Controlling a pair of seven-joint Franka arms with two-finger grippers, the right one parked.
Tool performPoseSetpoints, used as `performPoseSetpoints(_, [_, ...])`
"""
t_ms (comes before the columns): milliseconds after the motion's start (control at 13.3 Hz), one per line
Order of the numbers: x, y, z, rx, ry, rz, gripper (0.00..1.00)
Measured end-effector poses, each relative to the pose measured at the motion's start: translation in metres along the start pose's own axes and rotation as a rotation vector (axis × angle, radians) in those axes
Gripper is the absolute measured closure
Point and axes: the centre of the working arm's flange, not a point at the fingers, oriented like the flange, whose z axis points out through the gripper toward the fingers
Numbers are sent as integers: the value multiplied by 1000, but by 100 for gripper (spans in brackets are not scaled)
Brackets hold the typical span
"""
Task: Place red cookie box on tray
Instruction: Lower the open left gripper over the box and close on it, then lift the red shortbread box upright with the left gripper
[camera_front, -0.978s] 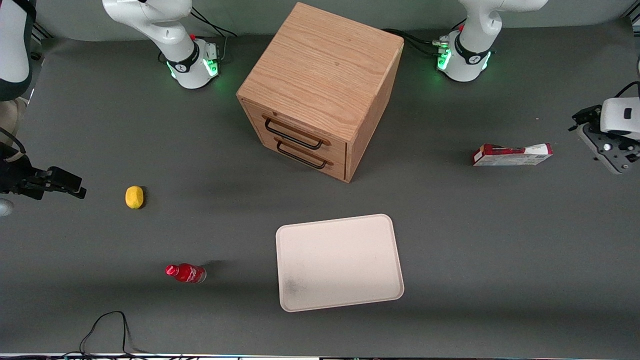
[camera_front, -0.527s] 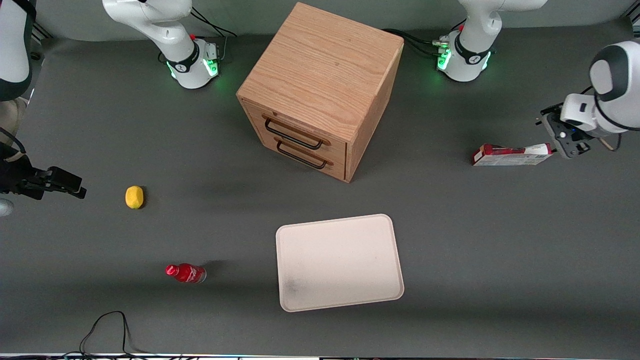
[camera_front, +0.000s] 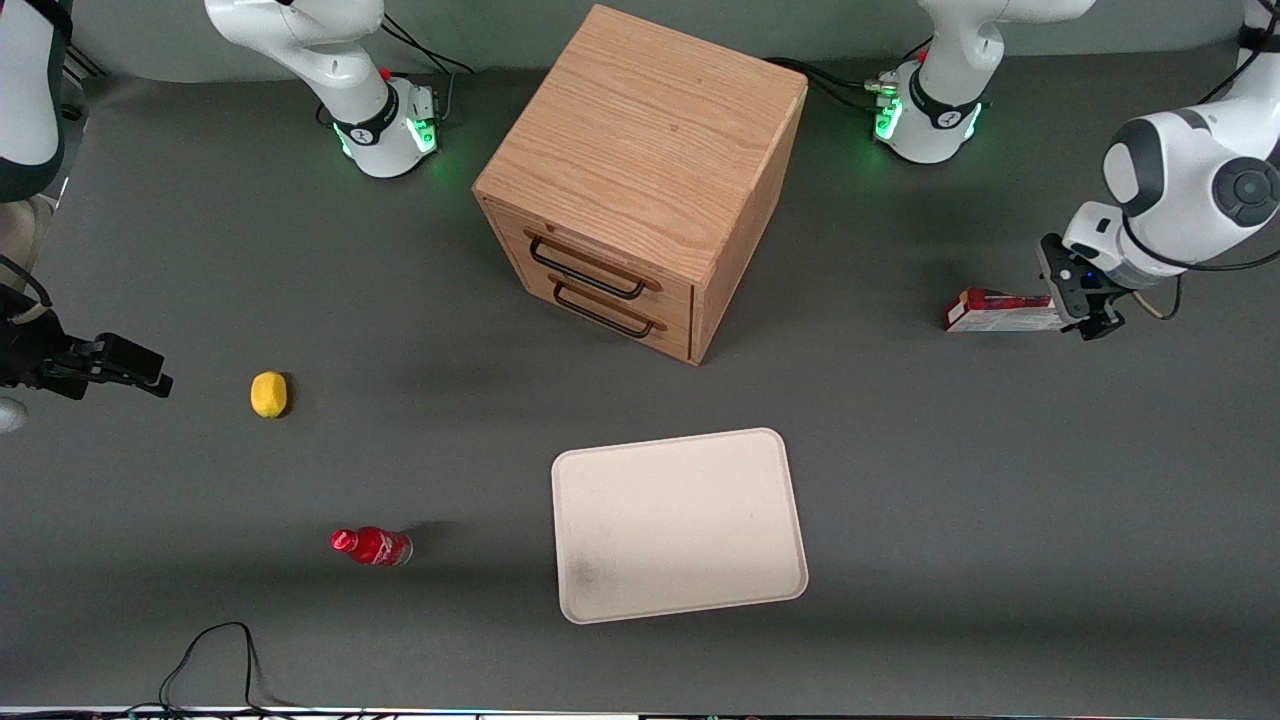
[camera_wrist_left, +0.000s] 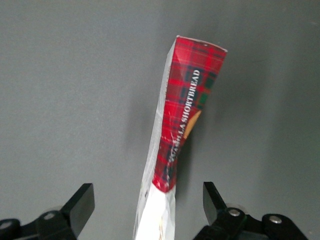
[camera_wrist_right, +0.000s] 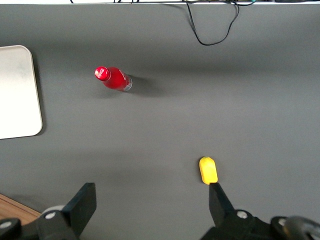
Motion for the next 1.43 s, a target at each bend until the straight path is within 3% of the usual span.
performPoseSetpoints(301, [5,10,26,-20,15,-12,8])
performPoseSetpoints(452, [8,11,31,-24,12,32,33])
performPoseSetpoints(828, [12,5,31,17,14,117,92])
performPoseSetpoints(903, [12,3,29,23,26,98,96])
performPoseSetpoints(1054, [11,-3,22,29,68,18,96])
performPoseSetpoints(1129, [12,-7,17,10,79,-37,96])
performPoseSetpoints(1430, [46,-40,-54,-129,81,-327,96])
